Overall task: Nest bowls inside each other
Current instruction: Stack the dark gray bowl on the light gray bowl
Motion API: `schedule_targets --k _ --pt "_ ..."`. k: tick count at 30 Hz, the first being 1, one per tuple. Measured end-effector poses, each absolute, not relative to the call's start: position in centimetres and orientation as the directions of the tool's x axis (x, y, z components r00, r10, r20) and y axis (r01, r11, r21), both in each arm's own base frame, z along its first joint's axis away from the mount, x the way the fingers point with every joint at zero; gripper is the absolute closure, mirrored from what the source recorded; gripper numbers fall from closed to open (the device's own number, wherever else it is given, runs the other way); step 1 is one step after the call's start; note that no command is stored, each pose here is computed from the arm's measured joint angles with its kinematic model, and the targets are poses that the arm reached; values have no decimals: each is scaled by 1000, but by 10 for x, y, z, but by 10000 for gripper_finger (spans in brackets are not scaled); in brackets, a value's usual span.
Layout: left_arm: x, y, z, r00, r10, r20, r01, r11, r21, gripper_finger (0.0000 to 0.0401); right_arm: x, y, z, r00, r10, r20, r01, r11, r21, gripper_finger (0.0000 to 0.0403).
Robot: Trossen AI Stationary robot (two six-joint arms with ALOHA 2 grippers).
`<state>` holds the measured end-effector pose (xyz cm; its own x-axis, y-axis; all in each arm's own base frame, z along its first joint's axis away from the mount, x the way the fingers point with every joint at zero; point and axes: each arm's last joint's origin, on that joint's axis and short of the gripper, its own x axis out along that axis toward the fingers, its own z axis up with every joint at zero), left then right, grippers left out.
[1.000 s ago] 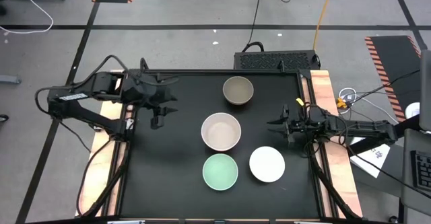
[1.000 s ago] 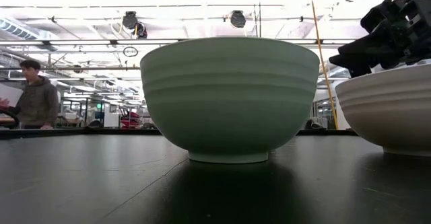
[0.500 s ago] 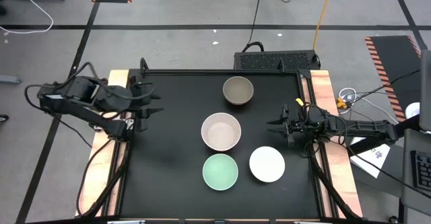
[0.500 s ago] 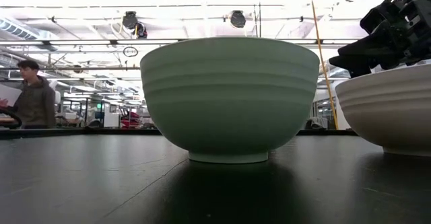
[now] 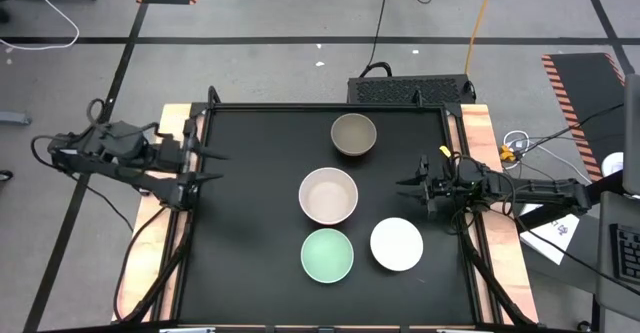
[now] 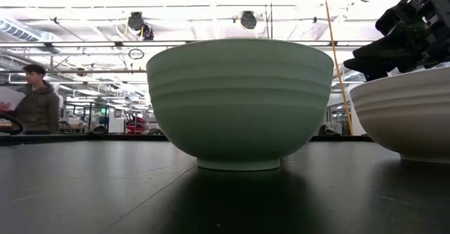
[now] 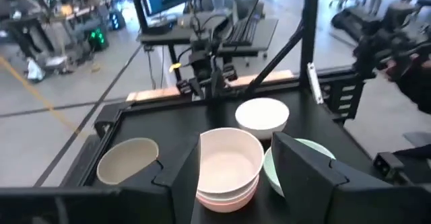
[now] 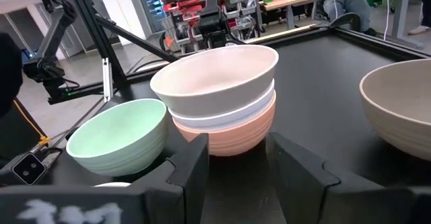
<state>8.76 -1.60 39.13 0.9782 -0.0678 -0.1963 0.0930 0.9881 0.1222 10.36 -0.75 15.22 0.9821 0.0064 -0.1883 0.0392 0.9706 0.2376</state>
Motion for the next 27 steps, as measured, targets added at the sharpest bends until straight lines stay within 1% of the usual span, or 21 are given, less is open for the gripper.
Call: schedule_targets --k 3,7,12,15,17,25,27 --pt "83 -16 380 976 -101 -191 125 985 116 225 104 -8 153 983 7 -182 37 971 237 260" --pt "82 -19 373 969 -204 -141 218 971 98 252 104 -8 154 986 7 -166 33 971 236 260" --pt "87 -21 361 957 -226 -183 243 967 74 291 104 -8 154 986 6 -166 33 972 234 260" --pt "90 -21 353 952 -225 -207 242 968 64 305 104 -8 154 986 6 -166 33 971 235 260" --pt "95 -22 346 953 -222 -207 238 970 57 307 104 -8 154 986 6 -166 34 971 235 260" --pt "97 -23 327 969 -227 -99 235 970 69 302 104 -8 154 986 5 -166 35 971 236 260" --pt "96 -22 321 971 -221 -96 229 970 78 302 104 -8 154 986 5 -166 35 971 236 260"
